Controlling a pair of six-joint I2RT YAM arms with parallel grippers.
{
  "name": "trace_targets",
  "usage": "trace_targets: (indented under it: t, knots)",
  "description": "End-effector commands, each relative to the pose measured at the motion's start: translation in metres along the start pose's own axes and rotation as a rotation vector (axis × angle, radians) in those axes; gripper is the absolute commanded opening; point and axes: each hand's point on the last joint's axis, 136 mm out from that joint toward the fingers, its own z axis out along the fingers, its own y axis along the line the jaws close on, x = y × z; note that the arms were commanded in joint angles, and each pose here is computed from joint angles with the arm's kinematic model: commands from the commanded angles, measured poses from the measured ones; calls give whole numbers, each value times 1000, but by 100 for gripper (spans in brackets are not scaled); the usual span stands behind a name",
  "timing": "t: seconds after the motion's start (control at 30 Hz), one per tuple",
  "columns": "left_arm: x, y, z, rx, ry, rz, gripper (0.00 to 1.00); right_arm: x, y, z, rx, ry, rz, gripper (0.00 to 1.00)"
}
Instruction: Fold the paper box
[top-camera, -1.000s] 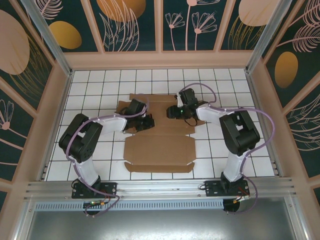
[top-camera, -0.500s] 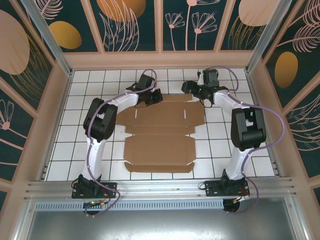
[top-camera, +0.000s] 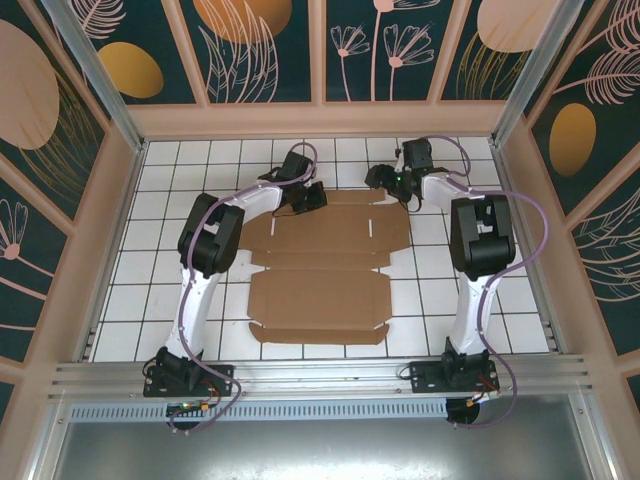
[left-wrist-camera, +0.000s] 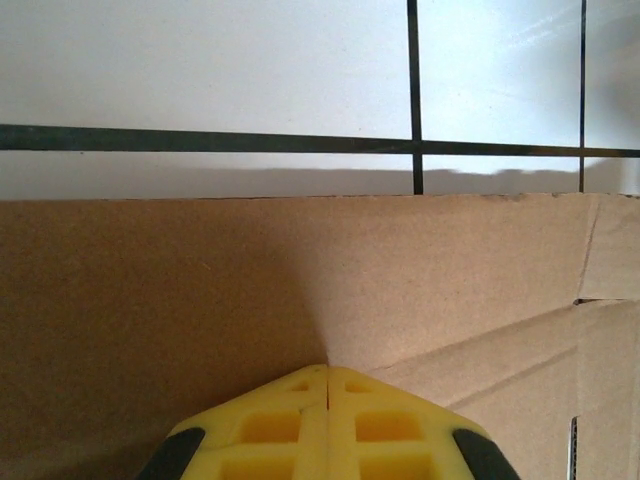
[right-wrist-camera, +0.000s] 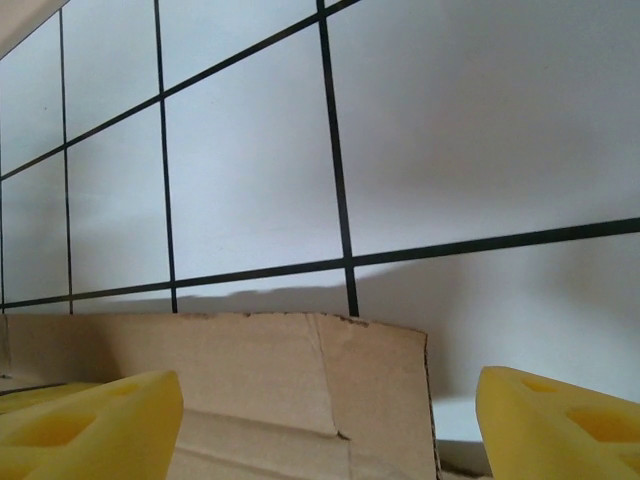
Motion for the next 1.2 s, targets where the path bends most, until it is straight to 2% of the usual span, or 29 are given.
trace_targets:
  t: [0.0,0.27,0.63,0.83,1.0,1.17]
  knots:
    - [26,33,14,-74,74,-23,0,-4,-6,9,8,23,7,78]
    - [31,39,17,-80,80,-24,0,6,12,20,-105,78,38,78]
    - [28,38,16,-82,73,-16,0,20,53,10,-268,107,28,74]
    - [29,39,17,-82,74,-19,0,35,65,28,-262,148,-7,73]
    - [31,39,17,-77,79,-24,0,42,60,40,-202,169,-39,72]
    - [18,25,6,-50,47,-11,0,17,60,3,-174,76,-69,72]
